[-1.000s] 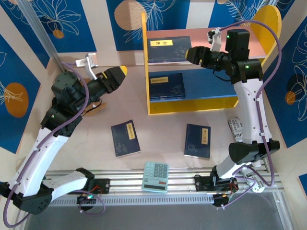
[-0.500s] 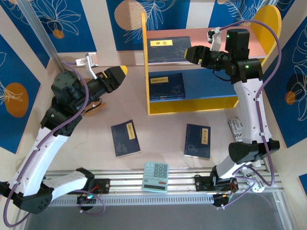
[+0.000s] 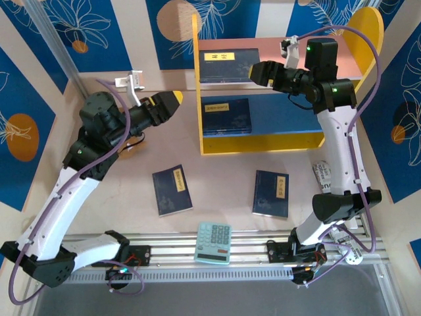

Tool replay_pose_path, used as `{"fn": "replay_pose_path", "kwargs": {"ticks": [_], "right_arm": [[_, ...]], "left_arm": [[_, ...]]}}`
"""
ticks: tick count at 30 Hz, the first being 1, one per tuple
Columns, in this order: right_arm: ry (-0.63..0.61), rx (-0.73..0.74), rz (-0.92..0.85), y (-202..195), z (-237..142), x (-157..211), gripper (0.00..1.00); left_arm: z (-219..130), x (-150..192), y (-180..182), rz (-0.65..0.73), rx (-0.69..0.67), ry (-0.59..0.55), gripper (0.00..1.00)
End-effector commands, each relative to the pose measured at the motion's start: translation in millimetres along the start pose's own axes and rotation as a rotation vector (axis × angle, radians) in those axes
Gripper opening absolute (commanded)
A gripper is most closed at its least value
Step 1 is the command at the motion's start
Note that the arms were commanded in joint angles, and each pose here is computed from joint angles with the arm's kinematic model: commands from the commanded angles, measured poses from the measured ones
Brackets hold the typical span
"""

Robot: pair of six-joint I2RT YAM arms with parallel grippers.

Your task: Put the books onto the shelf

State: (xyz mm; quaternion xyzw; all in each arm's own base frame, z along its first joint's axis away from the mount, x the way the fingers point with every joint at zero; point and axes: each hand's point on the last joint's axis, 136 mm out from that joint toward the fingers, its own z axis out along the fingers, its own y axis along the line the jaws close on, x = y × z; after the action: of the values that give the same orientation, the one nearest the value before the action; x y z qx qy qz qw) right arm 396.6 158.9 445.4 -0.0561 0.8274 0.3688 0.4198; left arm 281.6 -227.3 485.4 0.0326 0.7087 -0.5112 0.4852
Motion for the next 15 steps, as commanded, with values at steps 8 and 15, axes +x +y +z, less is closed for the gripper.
{"fn": "replay_pose_path", "kwargs": {"ticks": [8, 15], "right_arm": [[0.039, 0.019, 0.02, -13, 12, 14, 0.73], [0.015, 0.021, 0.006, -11, -3, 13, 0.74]], "left_arm": [[25, 8, -28, 0.031, 0.098, 0.055, 0.65], [47, 19, -29, 0.089, 0.044, 0.099, 0.65]]}}
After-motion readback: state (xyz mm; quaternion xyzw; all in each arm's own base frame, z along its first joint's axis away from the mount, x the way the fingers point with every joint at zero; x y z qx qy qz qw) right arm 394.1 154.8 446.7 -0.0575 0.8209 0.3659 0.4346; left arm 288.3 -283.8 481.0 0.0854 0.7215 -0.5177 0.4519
